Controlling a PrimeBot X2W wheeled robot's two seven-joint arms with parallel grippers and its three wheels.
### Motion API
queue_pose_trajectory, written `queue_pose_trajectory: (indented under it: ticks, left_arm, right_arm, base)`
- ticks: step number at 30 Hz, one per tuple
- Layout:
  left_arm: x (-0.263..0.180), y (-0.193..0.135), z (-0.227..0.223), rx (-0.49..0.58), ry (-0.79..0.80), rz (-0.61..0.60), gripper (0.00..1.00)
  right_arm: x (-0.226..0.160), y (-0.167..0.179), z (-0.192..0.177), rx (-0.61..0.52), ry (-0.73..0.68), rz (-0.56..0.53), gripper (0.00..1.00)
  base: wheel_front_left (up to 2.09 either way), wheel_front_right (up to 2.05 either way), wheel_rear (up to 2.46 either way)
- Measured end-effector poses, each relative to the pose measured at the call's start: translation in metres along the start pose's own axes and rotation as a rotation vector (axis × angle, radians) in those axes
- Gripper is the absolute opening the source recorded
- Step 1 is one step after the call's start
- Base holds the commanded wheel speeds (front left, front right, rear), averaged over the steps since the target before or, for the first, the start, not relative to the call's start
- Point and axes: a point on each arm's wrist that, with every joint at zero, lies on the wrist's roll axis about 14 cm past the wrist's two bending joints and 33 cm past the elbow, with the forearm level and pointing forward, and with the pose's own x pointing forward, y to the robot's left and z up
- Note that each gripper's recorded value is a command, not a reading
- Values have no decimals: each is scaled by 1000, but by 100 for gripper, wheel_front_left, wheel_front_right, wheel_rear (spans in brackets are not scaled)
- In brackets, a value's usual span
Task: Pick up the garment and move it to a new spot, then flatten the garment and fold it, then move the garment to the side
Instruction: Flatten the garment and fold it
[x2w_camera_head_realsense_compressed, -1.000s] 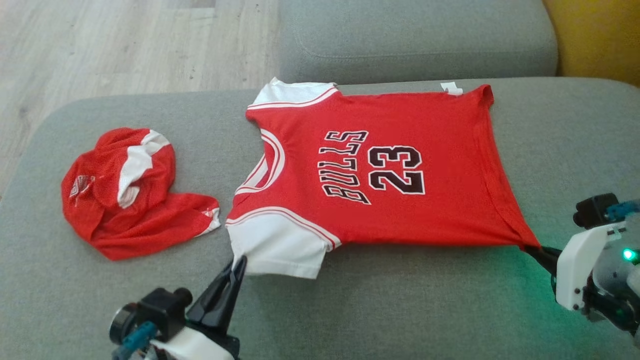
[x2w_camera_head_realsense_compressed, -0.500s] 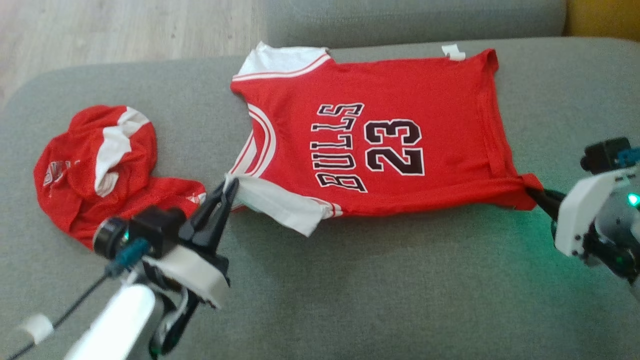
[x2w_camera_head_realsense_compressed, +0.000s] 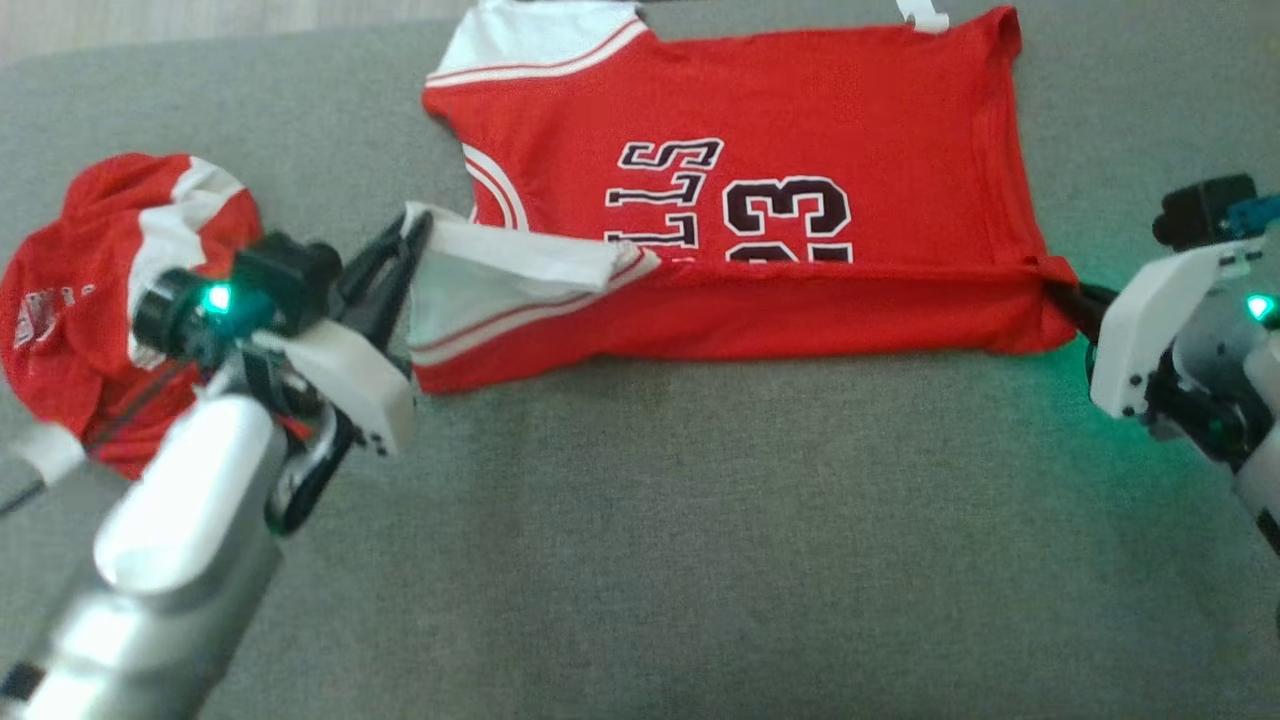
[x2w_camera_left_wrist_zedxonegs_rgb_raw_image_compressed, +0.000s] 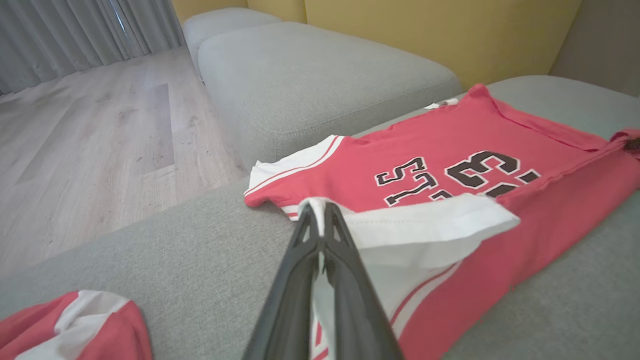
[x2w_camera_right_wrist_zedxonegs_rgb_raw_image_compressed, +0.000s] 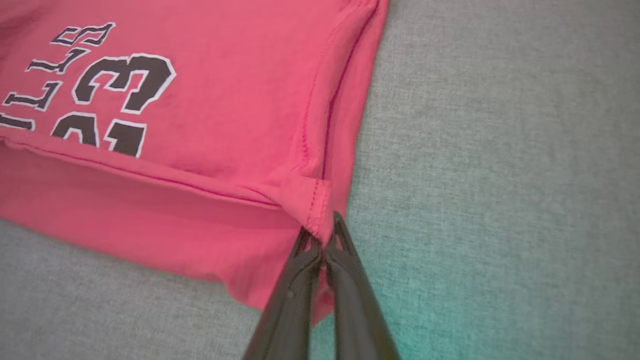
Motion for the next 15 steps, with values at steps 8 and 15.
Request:
queue_pose_trajectory:
  ticks: [8, 15]
  left_arm:
    - [35, 19, -10, 42, 64, 0, 0]
    - [52, 23, -29, 51, 144, 7, 48]
  right_arm:
    - [18, -7, 13, 18, -17, -17, 0]
    - [27, -13, 21, 24, -48, -30, 100]
  base:
    - [0, 0, 0]
    - [0, 0, 0]
